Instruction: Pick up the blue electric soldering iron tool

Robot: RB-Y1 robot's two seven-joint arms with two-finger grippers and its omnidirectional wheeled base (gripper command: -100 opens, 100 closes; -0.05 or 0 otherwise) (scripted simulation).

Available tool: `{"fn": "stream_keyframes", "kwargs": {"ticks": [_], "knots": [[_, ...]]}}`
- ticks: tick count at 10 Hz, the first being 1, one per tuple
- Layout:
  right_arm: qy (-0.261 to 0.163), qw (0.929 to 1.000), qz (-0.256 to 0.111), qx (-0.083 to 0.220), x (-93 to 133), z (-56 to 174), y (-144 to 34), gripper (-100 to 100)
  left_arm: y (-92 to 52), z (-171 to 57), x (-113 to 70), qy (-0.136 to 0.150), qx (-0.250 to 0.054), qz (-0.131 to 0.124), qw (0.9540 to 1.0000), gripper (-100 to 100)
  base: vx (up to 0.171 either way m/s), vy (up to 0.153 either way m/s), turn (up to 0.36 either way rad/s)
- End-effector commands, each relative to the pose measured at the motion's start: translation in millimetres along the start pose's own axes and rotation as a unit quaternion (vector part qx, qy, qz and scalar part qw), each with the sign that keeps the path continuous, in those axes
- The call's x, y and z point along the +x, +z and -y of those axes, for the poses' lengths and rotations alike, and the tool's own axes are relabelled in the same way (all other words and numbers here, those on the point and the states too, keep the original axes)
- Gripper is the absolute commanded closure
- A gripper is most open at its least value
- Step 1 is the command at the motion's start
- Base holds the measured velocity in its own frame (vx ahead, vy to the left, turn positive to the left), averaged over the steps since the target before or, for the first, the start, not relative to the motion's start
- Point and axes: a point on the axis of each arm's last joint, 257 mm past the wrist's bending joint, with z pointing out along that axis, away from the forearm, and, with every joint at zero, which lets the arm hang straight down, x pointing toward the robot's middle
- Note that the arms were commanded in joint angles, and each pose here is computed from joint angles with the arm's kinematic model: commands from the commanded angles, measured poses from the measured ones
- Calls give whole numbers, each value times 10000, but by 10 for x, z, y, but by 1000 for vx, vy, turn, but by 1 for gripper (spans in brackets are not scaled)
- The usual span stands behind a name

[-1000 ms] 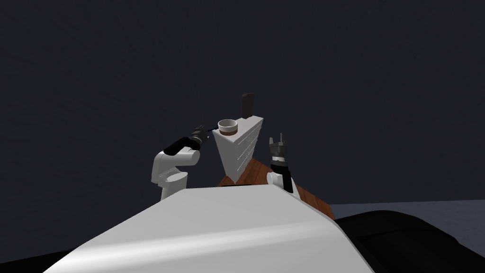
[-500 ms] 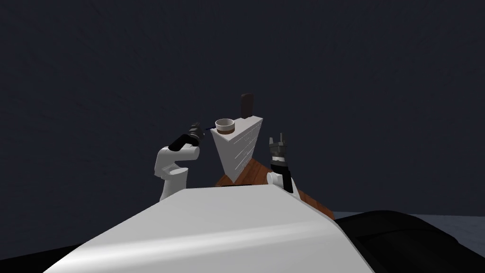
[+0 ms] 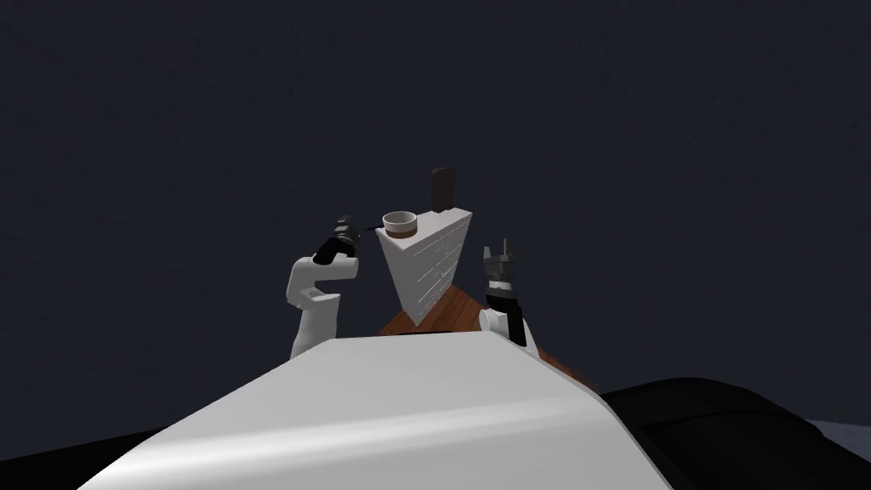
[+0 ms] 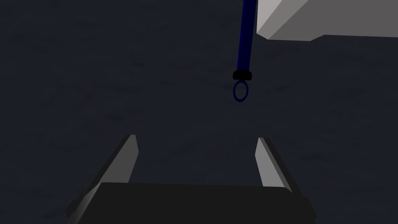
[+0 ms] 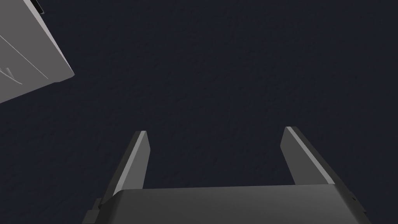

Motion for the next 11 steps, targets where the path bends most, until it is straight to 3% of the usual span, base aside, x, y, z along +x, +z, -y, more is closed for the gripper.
{"fn": "stream_keyframes", "kwargs": {"ticks": [1, 11], "knots": [[0, 10000, 0, 0, 0, 0, 0, 0, 105, 57, -153, 76, 148, 157, 9997, -100, -25, -135, 100], [-1, 10000, 0, 0, 0, 0, 0, 0, 561, 201, -662, 365, 732, 793, 9935, -100, -14, -102, 102]]}}
